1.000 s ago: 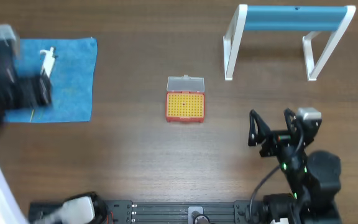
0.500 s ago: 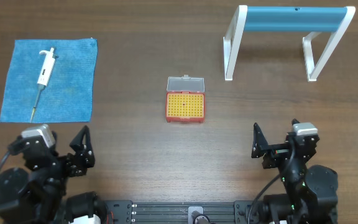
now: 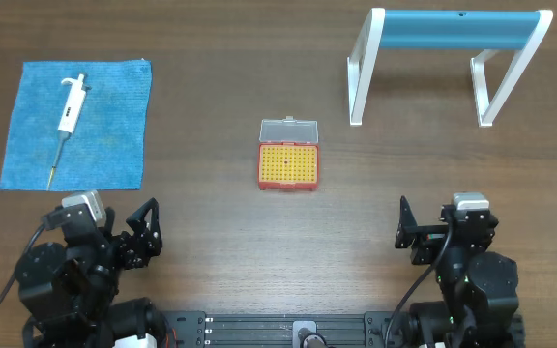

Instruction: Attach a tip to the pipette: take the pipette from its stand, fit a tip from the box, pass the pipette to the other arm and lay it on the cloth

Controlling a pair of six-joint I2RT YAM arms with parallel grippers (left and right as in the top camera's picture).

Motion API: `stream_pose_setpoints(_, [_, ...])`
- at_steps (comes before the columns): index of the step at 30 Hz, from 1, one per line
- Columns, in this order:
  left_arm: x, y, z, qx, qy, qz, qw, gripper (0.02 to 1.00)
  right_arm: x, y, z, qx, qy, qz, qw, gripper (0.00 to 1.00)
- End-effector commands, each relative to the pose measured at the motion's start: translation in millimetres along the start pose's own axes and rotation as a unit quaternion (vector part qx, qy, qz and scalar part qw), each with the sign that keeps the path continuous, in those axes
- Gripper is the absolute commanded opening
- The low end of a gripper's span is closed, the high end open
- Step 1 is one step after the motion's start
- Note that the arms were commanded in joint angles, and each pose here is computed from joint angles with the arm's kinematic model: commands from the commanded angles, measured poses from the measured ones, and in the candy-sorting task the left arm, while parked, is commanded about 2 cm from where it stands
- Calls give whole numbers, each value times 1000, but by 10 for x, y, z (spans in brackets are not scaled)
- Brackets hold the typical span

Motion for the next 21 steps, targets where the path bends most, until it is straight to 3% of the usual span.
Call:
stream_pose_setpoints(1, [1, 6, -28, 9, 4, -5, 1000, 820, 204, 6, -83, 20, 8, 42, 999, 974])
stream_pose_setpoints(10, [92, -37, -10, 9, 7, 2, 1000, 820, 596, 80, -173, 40, 9, 130, 991, 974])
stream_pose_setpoints(17, [683, -347, 183, -12, 30, 70, 997, 820, 615, 85, -177, 41, 9, 134, 990, 974])
stream_pose_setpoints(21, [1000, -475, 175, 1, 22, 105, 994, 820, 615, 85, -177, 41, 9, 134, 990, 974])
Point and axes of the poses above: each gripper's point midway between its finger pads, its own y axis back along the fingers, its own z axis along the line the jaws close on, x = y × z, the point moved 2 cm from there along y, back along the fingers, and after that the axes turned 12 degrees about -y, right-handed, at the moved point
